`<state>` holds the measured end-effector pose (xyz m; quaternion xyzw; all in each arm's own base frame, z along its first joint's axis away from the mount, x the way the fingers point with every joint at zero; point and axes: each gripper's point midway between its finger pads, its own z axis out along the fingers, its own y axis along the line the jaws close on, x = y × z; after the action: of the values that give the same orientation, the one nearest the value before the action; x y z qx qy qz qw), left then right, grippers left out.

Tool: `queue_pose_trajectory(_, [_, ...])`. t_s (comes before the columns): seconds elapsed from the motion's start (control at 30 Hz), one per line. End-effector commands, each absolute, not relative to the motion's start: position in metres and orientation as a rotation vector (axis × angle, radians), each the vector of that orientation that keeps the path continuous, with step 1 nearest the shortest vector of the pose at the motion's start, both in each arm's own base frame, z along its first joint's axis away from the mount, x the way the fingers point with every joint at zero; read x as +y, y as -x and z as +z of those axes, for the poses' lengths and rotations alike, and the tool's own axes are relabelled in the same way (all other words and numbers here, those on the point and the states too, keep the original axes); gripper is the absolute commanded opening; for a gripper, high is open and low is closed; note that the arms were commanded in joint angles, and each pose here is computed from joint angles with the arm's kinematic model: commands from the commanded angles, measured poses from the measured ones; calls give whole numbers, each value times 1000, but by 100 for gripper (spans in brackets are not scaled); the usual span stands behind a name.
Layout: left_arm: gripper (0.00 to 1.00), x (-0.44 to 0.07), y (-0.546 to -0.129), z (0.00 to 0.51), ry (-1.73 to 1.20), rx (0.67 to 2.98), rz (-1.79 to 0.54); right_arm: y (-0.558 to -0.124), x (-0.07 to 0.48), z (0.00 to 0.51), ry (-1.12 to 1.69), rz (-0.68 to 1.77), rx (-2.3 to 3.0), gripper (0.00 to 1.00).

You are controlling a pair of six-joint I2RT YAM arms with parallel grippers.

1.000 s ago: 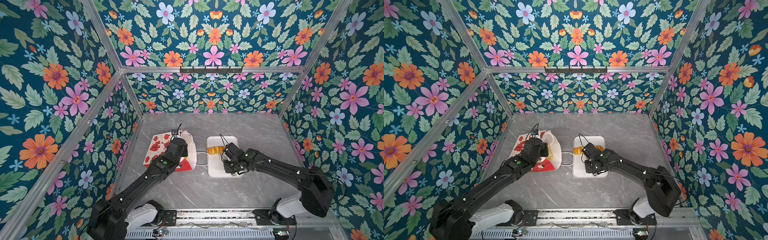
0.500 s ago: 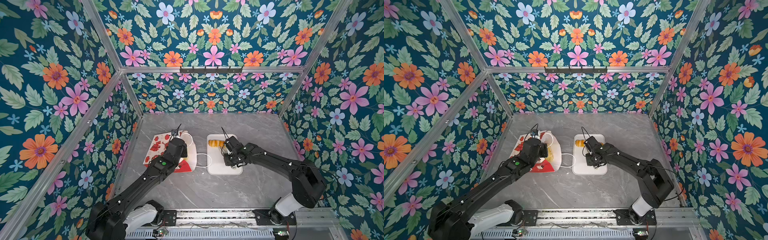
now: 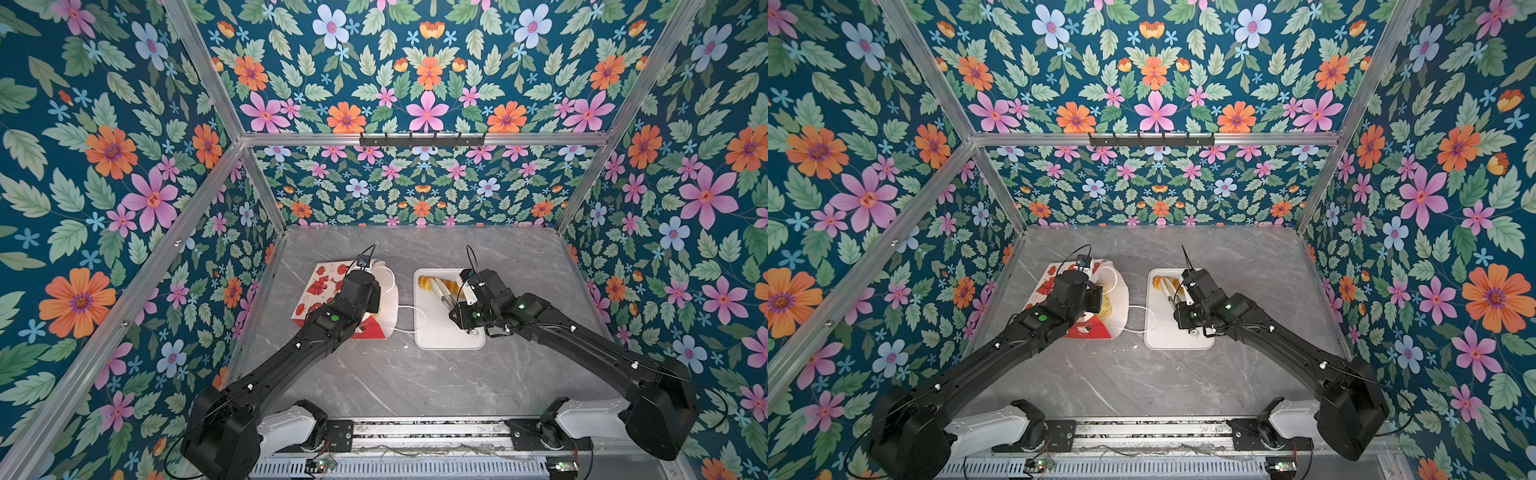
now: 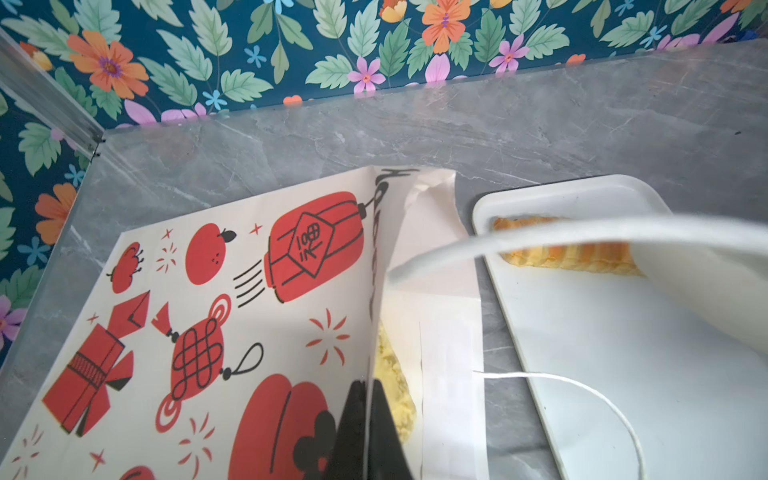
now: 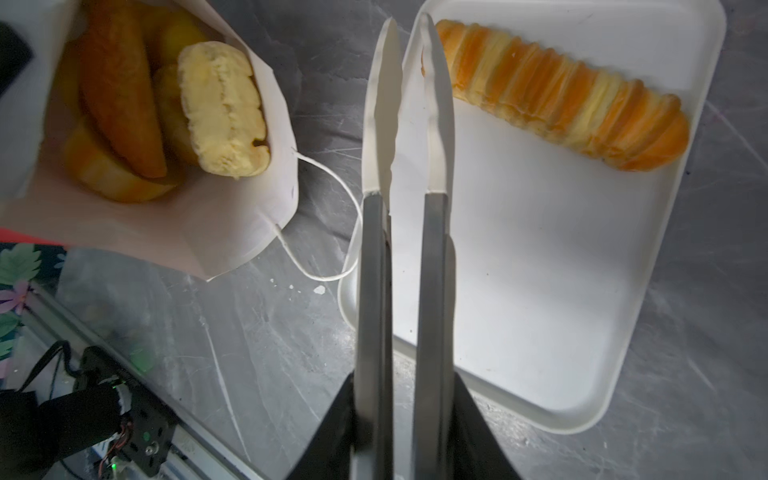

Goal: Take the fake bread out of the paper bag
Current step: 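Move the right gripper's tongs over the tray toward the bag opening, then insert the tongs into the bag and pinch a second bread roll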

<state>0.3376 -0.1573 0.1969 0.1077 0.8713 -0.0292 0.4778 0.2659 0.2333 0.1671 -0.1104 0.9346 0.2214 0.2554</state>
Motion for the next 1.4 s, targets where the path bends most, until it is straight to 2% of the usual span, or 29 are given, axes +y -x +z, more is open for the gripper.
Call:
queue_pose_trajectory(0.0, [0,-175,-356,217,-378,2025,-59,-266,240,183,294,677,2478,33])
queue_pose_trajectory(0.17, [0,-198,-370,212,-533,1982,-59,-253,258,185,318,816,2472,34])
queue_pose_trajectory(0.3, [0,-201,-375,204,-556,1978,-50,-233,273,183,391,854,2482,33])
queue_pose_trajectory(0.43, [0,-204,-371,201,-561,1975,-82,-219,290,177,432,957,2488,37])
queue_pose_trajectory(0.93, [0,-198,-361,206,-539,1943,-106,-270,349,154,439,999,2498,51])
queue_pose_trajectory(1.37, [0,-201,-360,205,-542,1940,-130,-280,356,122,371,1059,2579,51])
